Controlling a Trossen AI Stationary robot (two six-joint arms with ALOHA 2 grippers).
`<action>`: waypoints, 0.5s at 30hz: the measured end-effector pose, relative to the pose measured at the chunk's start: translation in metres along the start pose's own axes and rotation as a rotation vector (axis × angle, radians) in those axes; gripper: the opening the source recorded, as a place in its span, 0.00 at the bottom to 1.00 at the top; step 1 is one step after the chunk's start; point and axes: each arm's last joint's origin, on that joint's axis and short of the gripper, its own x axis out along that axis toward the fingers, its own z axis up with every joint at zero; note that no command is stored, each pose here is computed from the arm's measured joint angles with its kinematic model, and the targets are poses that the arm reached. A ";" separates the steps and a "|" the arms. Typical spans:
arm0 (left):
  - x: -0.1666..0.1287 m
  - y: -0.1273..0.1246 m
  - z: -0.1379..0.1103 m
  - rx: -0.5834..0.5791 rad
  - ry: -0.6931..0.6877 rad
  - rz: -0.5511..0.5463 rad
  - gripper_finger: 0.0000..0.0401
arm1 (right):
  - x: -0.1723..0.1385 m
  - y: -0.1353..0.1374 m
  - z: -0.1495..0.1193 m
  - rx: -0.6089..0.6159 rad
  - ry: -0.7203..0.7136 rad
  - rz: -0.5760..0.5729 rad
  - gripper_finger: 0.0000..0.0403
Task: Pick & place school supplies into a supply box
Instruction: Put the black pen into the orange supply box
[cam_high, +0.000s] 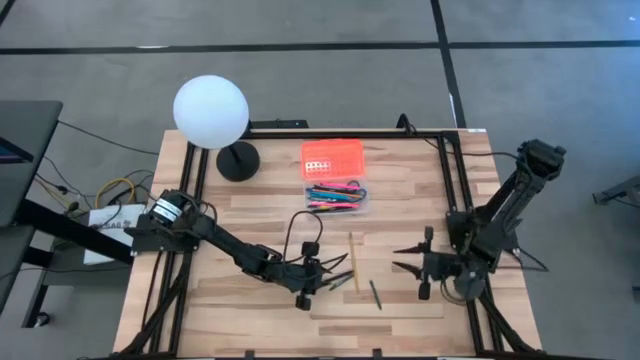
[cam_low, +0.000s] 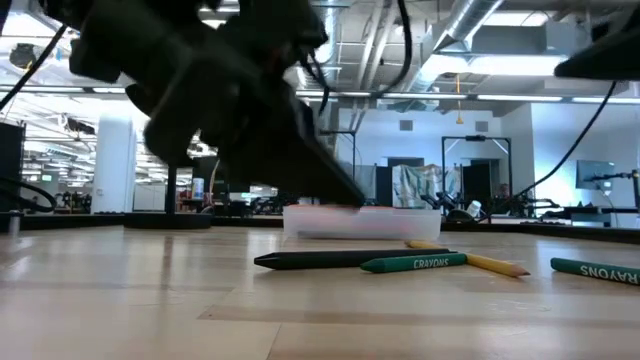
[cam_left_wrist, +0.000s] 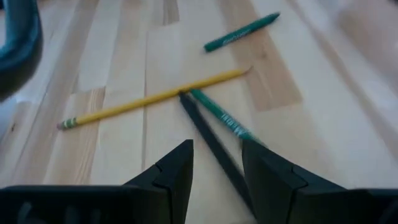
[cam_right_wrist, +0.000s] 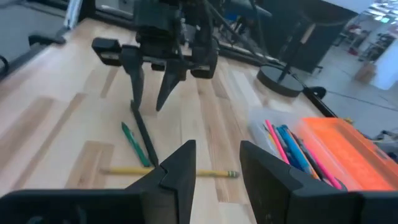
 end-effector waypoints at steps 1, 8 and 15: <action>0.002 0.001 -0.002 -0.002 0.003 0.001 0.33 | 0.000 0.003 -0.003 -0.007 0.000 -0.014 0.29; 0.017 0.000 -0.010 -0.014 0.048 -0.043 0.33 | -0.003 0.018 -0.013 -0.049 -0.028 -0.072 0.29; 0.024 0.000 -0.017 -0.044 0.108 -0.020 0.33 | -0.008 0.021 -0.010 -0.034 -0.054 -0.069 0.29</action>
